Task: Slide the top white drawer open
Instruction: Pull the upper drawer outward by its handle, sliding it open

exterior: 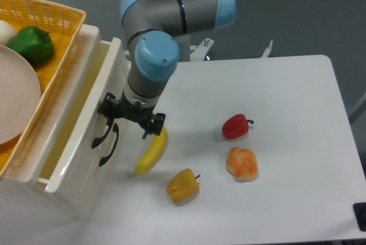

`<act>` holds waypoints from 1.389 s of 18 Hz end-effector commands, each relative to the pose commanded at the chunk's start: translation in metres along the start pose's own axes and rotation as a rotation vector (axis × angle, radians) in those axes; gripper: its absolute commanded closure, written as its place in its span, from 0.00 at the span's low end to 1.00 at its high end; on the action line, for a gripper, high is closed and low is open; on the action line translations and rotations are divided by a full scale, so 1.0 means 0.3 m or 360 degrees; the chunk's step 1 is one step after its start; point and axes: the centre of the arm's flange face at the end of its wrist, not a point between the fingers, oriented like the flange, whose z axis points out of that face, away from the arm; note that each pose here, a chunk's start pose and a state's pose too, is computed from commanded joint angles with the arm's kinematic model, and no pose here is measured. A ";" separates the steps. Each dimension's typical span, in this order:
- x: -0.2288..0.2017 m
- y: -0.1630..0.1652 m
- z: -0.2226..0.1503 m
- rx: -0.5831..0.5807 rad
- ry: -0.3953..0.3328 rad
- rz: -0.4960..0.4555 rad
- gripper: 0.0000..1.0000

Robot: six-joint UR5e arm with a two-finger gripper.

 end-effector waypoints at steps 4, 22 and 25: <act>-0.050 -0.001 -0.028 0.0059 -0.0035 -0.0002 0.00; -0.231 0.028 -0.102 0.0135 -0.0087 -0.0051 0.00; -0.259 0.038 -0.105 0.0135 -0.0087 -0.0060 0.00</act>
